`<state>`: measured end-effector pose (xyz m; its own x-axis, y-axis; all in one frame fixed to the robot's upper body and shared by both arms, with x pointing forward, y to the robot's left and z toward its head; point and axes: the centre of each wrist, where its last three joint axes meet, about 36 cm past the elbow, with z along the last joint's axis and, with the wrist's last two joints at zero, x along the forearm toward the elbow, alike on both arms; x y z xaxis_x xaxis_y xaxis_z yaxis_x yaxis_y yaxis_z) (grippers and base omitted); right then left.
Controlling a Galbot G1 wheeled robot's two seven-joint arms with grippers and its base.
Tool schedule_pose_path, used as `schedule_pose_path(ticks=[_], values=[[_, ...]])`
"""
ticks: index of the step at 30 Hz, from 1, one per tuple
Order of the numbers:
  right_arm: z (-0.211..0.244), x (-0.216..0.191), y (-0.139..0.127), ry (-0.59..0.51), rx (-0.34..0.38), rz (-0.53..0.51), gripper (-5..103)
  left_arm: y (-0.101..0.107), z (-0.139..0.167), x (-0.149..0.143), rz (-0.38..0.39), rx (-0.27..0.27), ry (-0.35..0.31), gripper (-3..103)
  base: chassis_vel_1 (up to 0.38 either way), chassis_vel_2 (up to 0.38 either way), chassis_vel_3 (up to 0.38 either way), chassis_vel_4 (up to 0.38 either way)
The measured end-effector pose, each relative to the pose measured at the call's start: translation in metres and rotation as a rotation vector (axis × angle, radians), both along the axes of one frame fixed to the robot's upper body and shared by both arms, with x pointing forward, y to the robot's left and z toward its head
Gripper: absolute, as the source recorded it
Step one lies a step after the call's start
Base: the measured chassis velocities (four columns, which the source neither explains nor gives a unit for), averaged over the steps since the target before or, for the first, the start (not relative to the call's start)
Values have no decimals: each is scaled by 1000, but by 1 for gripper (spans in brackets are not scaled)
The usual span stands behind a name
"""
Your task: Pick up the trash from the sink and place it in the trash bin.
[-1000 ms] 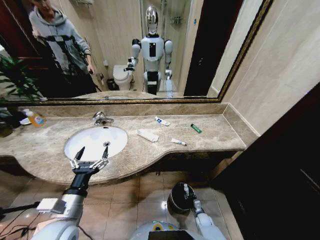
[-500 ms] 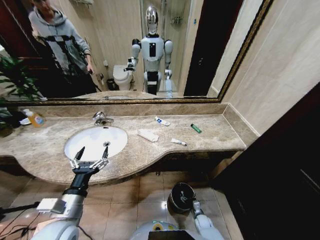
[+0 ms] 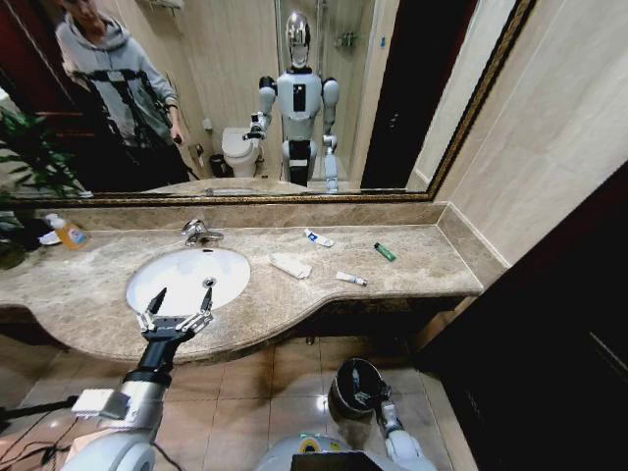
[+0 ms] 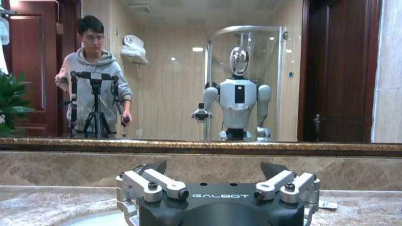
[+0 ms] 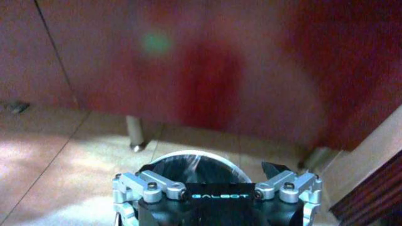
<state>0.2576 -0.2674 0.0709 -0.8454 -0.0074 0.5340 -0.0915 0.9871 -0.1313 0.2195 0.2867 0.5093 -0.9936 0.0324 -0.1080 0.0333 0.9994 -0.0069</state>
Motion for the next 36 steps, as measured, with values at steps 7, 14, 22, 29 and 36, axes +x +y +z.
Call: schedule_pose_path(ticks=[7,14,22,29,36], values=[[46,-16,-18,-267,-85,-9,100,0,0,0,0,0,0,100,0,0,0,0],[121,-52,-25,-493,-92,-86,100,0,0,0,0,0,0,100,0,0,0,0],[219,-66,-14,-615,-19,-113,100,0,0,0,0,0,0,100,0,0,0,0],[292,-35,-8,-679,52,-76,100,0,0,0,0,0,0,100,0,0,0,0],[337,24,-10,-709,121,12,100,0,0,0,0,0,0,100,0,0,0,0]])
